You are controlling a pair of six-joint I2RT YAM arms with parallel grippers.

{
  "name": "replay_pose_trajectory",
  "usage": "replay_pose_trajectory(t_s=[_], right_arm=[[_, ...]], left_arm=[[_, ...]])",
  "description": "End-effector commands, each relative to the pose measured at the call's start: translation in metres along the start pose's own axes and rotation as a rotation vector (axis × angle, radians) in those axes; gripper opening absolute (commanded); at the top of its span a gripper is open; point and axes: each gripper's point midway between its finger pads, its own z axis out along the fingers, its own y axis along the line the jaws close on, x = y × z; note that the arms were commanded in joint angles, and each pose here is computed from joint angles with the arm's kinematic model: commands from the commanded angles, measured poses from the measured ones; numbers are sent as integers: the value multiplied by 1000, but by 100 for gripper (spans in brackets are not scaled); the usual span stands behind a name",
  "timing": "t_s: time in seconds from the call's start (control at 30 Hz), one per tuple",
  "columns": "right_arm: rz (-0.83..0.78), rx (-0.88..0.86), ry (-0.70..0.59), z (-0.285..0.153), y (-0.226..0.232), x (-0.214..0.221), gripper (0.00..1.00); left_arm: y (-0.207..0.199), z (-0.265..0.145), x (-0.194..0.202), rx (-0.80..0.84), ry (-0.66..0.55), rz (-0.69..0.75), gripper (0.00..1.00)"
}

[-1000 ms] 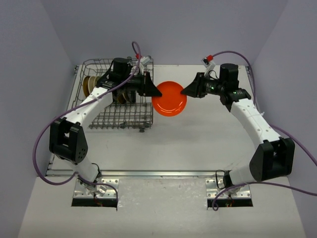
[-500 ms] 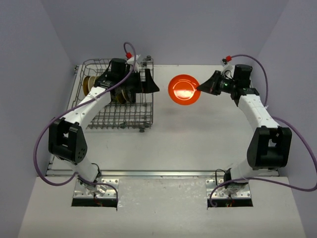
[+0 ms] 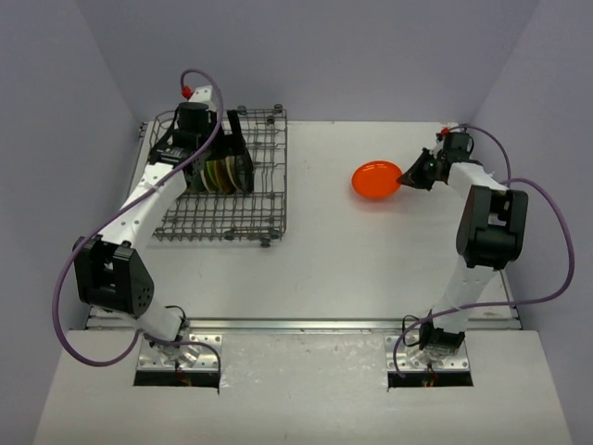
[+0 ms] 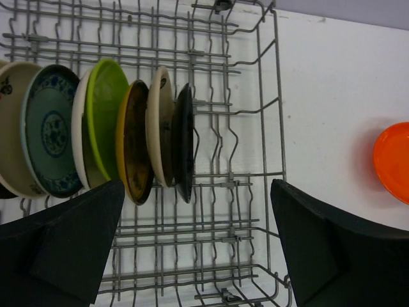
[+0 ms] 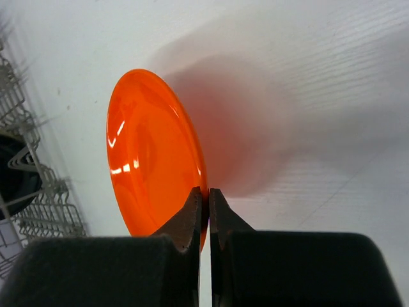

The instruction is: Unload the plates from the dish rack

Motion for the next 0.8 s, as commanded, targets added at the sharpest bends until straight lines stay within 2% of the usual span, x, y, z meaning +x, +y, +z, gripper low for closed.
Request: replay_pose_trajectory(t_s=[0.0,0.17,0.23,0.37,0.43,0.5,0.57,0.63,0.77], right_arm=[[-30,18,-81,17,-1,-42,0],[-43,34,-70,36,-13,-48,0],[-41,35,-66,39,-15,-49,0],[-44,50,-48,48,-22,-49,7],[-41,60,-39,52,-27,-48,17],[-35,68,-33,51,-29,-47,34],[-29,70,-27,49,-29,-45,56],[-25,68,-27,46,-27,-45,69],[-18,48,-44,33,-15,-50,77]], left_arm=[[18,0,-23,-124,-62,33,92],[19,22,-14,-131,-6,42,80],[17,28,-11,-123,9,41,79],[19,45,-2,-123,55,36,77],[22,56,7,-130,86,35,76],[22,61,8,-126,98,37,74],[20,64,11,-114,109,40,72],[18,66,12,-106,115,42,69],[18,62,4,-127,85,53,64]])
